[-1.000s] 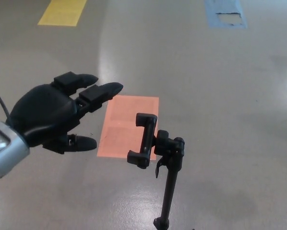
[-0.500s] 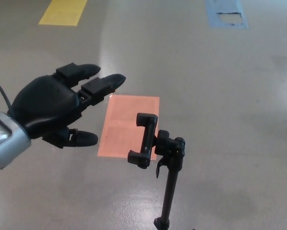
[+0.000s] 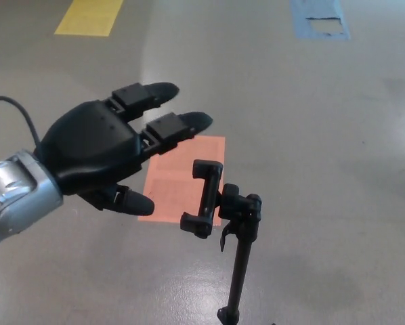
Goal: The robot uses its left hand to grab the top of a phone stand kept on the floor and tilt it upwards to adjust its angle
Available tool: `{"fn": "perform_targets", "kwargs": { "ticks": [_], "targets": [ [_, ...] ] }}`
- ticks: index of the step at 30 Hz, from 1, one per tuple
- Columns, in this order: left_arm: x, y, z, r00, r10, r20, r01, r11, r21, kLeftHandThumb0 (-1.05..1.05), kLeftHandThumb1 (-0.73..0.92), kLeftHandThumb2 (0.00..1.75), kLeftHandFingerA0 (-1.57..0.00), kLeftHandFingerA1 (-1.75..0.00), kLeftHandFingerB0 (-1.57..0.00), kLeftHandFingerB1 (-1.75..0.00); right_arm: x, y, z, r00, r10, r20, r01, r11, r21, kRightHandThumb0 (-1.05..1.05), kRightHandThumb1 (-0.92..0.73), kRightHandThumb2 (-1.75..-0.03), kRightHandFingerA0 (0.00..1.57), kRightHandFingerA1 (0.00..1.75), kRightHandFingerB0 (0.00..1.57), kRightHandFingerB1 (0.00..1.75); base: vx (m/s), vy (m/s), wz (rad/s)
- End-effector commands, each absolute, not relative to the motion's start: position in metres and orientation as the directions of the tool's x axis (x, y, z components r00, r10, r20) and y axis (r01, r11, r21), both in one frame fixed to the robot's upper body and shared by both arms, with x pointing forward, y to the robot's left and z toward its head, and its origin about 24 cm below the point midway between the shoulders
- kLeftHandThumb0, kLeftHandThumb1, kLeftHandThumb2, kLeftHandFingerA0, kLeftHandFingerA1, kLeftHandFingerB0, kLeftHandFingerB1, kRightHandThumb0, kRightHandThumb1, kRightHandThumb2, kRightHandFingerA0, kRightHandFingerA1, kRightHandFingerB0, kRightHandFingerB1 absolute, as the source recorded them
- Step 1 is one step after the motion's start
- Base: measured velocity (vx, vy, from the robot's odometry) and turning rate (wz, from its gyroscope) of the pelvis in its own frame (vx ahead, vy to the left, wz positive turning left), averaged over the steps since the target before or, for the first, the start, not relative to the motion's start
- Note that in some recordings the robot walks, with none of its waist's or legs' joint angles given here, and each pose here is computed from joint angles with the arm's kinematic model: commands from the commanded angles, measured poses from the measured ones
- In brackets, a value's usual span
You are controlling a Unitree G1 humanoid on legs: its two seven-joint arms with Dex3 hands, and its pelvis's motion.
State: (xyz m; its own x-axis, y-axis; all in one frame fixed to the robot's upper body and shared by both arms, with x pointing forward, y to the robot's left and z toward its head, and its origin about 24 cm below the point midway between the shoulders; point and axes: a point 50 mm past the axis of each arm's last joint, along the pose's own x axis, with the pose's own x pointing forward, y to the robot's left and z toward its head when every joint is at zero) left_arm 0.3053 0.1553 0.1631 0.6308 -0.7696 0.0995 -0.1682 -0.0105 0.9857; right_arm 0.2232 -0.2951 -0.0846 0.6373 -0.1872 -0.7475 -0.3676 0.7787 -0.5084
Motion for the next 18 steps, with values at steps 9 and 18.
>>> {"fn": "perform_targets", "kwargs": {
  "ticks": [9,18],
  "targets": [
    [0.302,0.148,0.158,0.63,-0.776,0.018,-0.164,-0.11,0.98,-0.63,0.4,0.79,-0.04,-0.17,-0.04,-0.29,0.224,-0.305,-0.079,0.622,-0.201,-0.756,-0.388,0.76,-0.521,-0.6,-0.75,-0.63,0.21,0.39,0.21,0.32,0.0,0.0,0.0],
    [0.302,0.15,0.151,0.641,-0.765,-0.066,-0.166,-0.221,0.961,-0.24,0.37,0.67,0.0,-0.15,0.0,-0.27,0.222,-0.306,-0.08,0.619,-0.202,-0.759,-0.384,0.765,-0.516,-0.6,-0.75,-0.64,0.23,0.39,0.21,0.31,0.0,0.0,0.0]
  ]
}}
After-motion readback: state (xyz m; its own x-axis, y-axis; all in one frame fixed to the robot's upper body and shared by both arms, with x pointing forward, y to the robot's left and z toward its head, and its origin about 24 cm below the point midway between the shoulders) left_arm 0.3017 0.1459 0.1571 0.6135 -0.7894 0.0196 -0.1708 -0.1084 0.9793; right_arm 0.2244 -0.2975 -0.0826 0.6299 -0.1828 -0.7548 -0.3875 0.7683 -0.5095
